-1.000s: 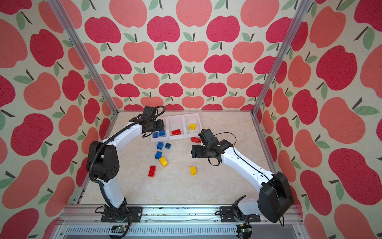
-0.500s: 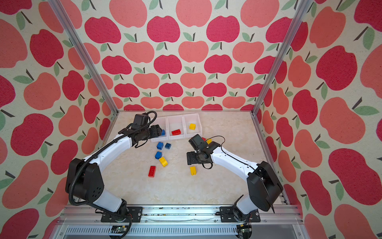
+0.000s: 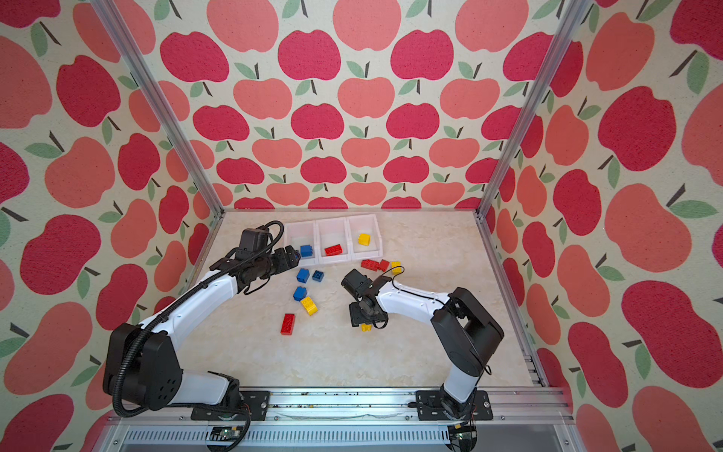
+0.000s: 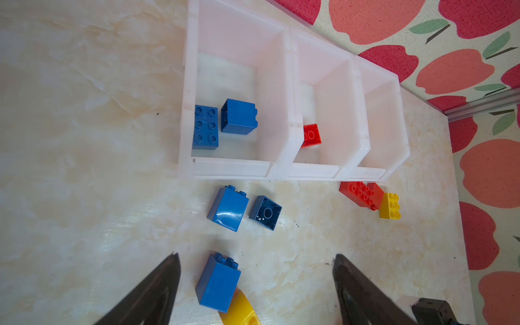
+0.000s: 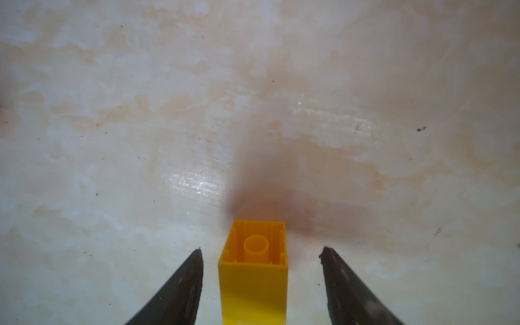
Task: Sort the legos into containers by color
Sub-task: Pick up the lego from the center of the table, then place the lego in the container, then pick up the lego from the middle-right of the table.
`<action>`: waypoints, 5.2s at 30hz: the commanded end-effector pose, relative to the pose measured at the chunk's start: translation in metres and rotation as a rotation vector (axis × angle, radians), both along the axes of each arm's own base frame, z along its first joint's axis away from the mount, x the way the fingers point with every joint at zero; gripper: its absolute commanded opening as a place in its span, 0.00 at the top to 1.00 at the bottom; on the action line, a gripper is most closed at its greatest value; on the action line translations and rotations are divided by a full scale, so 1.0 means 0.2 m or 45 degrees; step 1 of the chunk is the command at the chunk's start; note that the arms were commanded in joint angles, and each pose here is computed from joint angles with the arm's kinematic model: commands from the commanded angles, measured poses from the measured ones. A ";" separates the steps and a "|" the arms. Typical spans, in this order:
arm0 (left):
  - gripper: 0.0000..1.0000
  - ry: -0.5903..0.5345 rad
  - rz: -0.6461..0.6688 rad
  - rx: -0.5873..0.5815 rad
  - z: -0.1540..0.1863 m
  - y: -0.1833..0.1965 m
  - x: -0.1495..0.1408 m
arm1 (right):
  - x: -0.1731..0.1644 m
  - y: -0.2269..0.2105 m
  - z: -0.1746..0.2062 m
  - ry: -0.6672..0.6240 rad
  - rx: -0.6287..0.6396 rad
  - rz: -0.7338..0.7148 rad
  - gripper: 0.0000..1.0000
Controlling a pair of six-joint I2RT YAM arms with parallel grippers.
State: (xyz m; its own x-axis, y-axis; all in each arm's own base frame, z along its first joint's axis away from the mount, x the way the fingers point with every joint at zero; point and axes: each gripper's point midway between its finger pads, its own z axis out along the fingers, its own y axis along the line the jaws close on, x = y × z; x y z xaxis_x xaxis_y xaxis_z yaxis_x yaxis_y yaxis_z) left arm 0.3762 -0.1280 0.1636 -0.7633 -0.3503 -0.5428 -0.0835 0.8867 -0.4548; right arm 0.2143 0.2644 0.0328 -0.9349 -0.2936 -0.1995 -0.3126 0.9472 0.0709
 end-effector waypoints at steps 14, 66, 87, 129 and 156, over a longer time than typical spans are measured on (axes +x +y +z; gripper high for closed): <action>0.07 -0.020 0.016 -0.058 0.02 0.03 -0.04 | -0.04 -0.05 -0.04 0.012 -0.103 -0.033 0.63; 0.01 0.013 0.031 -0.099 0.00 0.05 -0.12 | 1.35 0.00 0.53 -0.518 0.027 -0.018 0.70; 0.01 0.005 0.040 -0.092 0.03 0.06 -0.12 | 1.52 0.01 0.36 -0.496 -0.070 -0.019 0.57; 0.01 0.005 -0.003 -0.103 0.03 -0.01 -0.10 | 0.93 -0.37 0.53 -0.422 0.022 -0.104 0.34; 0.01 0.008 0.000 -0.099 0.02 -0.02 -0.11 | 1.04 -0.53 0.06 -0.232 -0.045 -0.180 0.41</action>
